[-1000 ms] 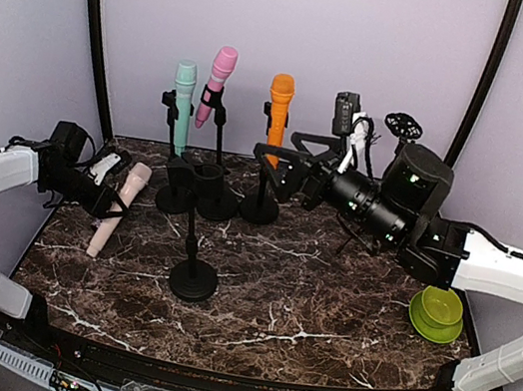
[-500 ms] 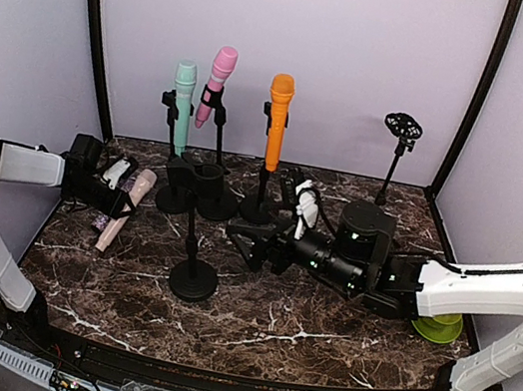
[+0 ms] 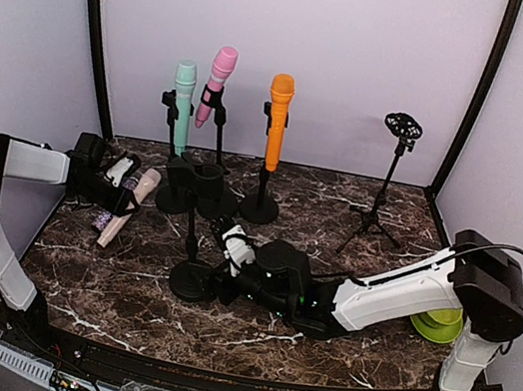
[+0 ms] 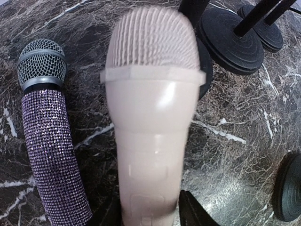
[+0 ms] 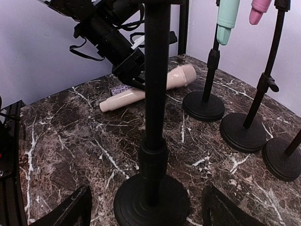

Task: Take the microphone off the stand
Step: Place the microphone at the corner of the board.

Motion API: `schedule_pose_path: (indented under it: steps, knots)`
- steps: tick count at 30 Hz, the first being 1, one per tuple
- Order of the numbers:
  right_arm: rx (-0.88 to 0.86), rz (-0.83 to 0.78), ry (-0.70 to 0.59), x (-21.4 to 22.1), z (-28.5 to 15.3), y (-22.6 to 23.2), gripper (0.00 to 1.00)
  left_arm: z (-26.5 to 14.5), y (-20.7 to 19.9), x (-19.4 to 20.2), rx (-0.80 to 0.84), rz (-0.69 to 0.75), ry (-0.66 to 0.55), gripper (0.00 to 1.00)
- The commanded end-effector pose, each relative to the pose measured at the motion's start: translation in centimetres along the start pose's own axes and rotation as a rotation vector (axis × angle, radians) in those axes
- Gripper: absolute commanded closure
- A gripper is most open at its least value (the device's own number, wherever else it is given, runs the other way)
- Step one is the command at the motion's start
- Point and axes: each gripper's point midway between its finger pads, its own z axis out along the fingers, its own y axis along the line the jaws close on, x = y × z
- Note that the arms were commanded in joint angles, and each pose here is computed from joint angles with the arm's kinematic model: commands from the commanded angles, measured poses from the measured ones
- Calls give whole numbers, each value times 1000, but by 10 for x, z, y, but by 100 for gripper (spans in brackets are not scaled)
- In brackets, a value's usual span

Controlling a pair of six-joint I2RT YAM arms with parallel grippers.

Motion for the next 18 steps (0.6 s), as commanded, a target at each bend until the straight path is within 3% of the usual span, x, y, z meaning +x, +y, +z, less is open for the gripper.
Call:
schedule_pose_path:
  steps: [1, 10, 18]
  knots:
    - [104, -23, -123, -30, 15, -6, 21, -10, -6, -18, 17, 22, -48, 52]
    - [161, -51, -128, -21, 41, -9, 36, -16, -12, -21, 43, 42, -50, 50]
    - [169, -38, -124, -23, 56, -7, 72, -48, -38, -35, 133, 64, -92, 50]
